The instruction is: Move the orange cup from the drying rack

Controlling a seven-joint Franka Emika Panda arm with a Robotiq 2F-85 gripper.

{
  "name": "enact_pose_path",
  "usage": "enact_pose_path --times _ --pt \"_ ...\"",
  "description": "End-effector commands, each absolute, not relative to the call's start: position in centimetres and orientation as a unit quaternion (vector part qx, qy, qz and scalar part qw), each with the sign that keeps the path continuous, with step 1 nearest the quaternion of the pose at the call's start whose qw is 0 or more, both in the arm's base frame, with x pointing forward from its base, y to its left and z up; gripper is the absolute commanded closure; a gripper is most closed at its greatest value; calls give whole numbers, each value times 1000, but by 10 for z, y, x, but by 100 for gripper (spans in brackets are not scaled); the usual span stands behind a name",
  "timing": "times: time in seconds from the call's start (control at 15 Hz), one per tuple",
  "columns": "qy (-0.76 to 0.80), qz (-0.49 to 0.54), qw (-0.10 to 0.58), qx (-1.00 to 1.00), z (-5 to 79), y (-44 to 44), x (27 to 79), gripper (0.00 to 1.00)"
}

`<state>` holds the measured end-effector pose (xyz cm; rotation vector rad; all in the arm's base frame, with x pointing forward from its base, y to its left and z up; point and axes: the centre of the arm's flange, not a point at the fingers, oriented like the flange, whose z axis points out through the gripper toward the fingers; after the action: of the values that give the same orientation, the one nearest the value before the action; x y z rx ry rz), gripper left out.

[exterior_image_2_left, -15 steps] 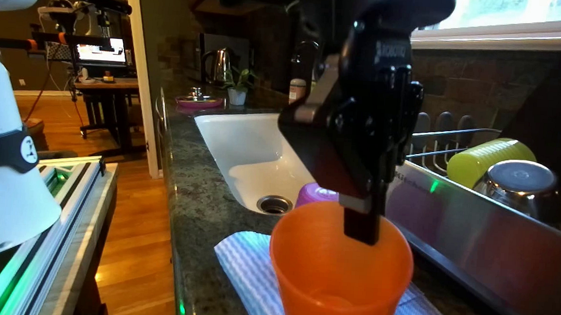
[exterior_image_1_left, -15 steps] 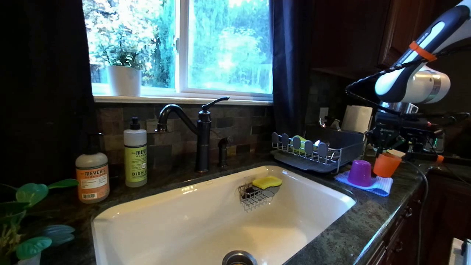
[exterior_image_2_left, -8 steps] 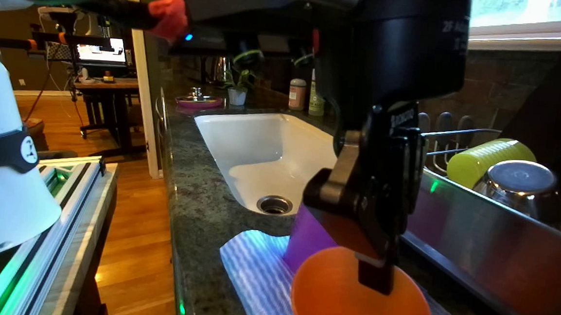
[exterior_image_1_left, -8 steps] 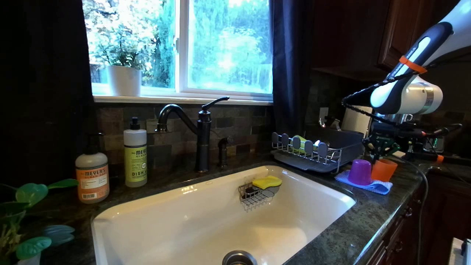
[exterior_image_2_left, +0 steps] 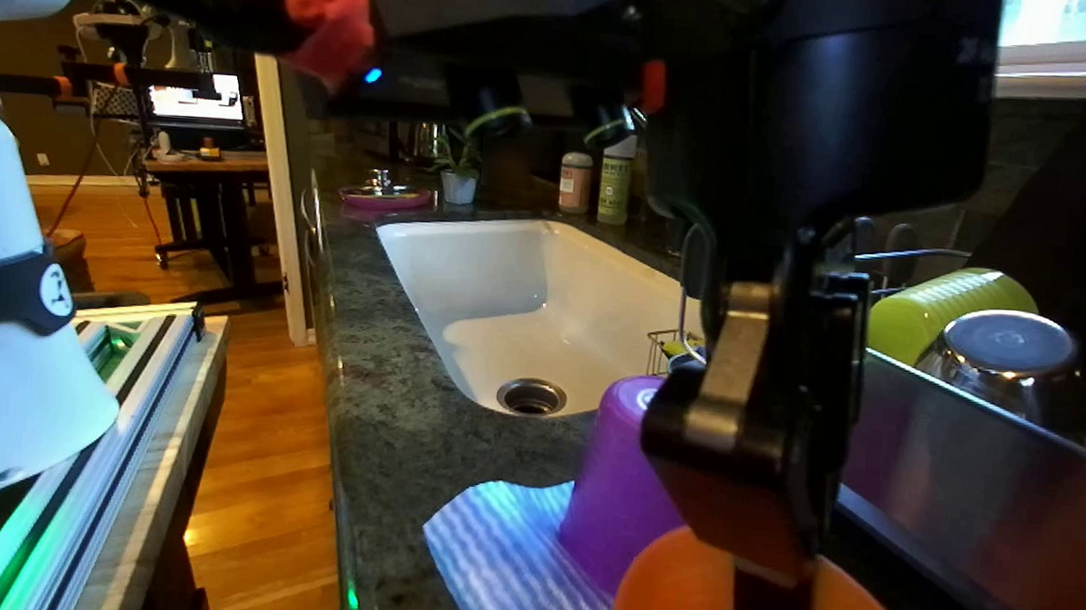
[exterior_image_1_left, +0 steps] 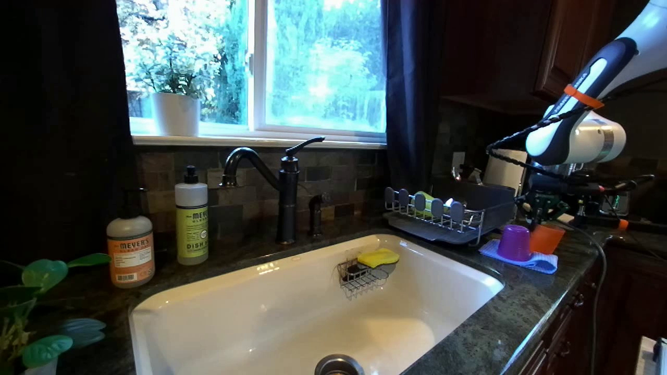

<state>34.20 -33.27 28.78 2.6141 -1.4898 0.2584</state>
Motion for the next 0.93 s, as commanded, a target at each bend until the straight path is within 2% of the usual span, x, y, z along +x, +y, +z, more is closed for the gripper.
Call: enact_pose_path --times 0.0,0.27,0.47,0.6,0.8,0.87 --pt "-474 50 59 877 288 -329 342 56" --pt "-453 46 42 889 327 -311 341 26" --pt "-434 76 57 896 366 -303 339 4" --pt "-419 99 60 901 398 -299 333 0" --pt "-359 105 23 927 427 -283 324 0" --pt "-391 105 48 913 407 -300 340 0"
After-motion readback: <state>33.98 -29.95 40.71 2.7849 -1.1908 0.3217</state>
